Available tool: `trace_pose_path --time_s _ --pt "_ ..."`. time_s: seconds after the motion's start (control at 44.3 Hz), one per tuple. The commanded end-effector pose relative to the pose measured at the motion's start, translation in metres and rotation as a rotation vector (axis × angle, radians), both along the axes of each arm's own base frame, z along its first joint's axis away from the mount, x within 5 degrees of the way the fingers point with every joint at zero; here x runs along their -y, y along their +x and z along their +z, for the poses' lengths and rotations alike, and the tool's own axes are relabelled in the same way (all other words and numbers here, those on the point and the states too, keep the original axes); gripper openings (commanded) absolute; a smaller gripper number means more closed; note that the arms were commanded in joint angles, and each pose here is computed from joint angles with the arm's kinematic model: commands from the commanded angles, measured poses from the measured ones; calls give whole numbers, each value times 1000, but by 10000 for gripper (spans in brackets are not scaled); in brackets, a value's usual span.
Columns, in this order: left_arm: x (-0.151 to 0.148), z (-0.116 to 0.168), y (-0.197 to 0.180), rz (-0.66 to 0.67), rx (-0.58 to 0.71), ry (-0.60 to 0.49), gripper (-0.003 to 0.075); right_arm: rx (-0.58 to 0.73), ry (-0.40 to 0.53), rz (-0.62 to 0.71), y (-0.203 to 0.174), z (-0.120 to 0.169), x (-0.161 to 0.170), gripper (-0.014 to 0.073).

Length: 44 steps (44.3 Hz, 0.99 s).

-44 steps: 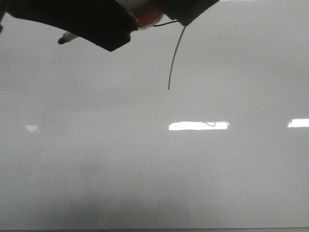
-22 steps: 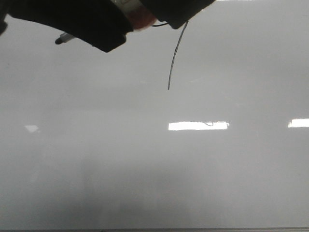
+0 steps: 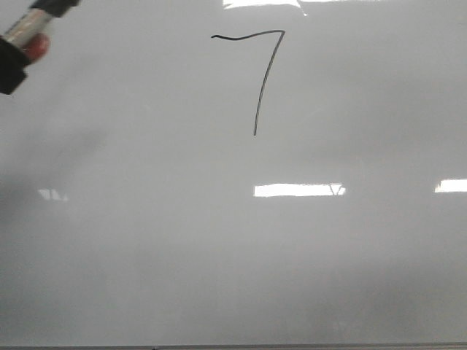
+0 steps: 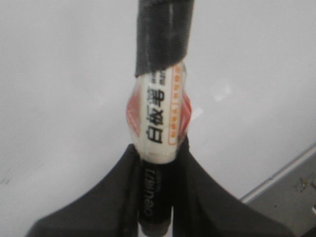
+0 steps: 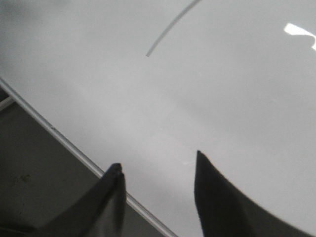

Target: Write number 7 on whiteboard

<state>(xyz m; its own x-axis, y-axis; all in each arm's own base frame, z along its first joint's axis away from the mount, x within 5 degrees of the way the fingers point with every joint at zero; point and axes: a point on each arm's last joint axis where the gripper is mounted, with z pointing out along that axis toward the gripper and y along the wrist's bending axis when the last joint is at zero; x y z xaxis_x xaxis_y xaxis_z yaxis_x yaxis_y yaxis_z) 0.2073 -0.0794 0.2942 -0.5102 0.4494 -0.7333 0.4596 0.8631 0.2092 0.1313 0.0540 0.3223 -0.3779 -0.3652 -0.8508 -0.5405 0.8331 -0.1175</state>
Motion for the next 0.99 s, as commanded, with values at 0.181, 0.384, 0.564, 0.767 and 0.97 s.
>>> trace_pose_path --time_s 0.181,0.384,0.564,0.767,0.97 --pt "-64 -6 13 396 130 -236 -20 204 179 -292 -40 -9 32 -23" --pt "-88 -28 35 500 214 -284 -20 226 185 -291 -47 -11 32 -67" --pt "-88 -47 64 483 280 -305 -20 223 184 -290 -47 -12 32 -67" --pt "-88 -64 76 481 272 -305 -20 214 182 -287 -47 -12 32 -67" --pt "-88 -78 84 483 253 -303 27 214 182 -287 -47 -12 32 -67"
